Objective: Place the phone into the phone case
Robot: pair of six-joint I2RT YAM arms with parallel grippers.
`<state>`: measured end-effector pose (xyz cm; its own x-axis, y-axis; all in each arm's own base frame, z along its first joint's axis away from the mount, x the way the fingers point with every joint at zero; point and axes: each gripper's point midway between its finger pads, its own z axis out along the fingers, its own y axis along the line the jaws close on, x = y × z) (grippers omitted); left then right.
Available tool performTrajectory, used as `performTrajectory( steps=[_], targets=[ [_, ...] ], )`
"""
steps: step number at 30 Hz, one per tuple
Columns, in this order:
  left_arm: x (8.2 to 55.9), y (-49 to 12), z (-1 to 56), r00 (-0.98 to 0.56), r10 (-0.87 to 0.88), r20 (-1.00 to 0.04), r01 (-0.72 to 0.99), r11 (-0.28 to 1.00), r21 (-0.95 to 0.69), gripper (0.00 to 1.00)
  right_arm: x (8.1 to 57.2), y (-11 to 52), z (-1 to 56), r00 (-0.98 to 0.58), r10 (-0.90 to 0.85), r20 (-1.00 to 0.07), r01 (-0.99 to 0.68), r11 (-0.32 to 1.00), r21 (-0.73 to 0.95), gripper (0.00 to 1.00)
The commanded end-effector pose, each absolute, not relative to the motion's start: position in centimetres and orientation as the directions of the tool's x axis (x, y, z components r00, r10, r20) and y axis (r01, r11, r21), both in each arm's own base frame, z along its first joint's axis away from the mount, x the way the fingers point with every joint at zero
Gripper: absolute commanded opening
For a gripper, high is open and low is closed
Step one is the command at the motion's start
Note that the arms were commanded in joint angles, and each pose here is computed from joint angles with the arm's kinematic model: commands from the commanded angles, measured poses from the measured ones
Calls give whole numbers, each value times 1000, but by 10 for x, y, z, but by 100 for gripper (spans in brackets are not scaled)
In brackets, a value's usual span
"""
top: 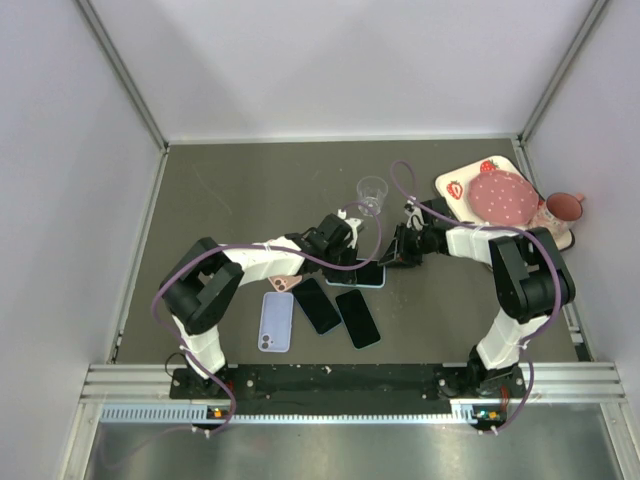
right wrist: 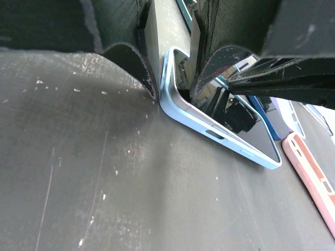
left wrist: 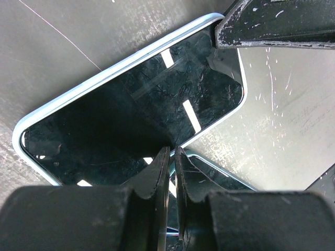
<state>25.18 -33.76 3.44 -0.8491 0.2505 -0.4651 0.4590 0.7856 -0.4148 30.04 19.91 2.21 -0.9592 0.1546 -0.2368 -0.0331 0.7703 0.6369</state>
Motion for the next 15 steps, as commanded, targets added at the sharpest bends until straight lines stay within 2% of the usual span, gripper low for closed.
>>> performTrajectory(
  steps=[1, 11, 15],
  targets=[
    [249, -328, 30, -851, 283, -443, 463, 804, -374, 14, 284, 176, -17, -974, 121, -192, 17, 882, 470, 20],
    [252, -333, 30, -853, 281, -441, 462, 800, -384, 13, 272, 174, -35, -988, 66, -141, 17, 945, 327, 18],
    [254, -332, 33, -849, 279, -449, 463, 803, -376, 13, 272, 162, -36, -987, 43, -158, 4, 971, 238, 13]
  ],
)
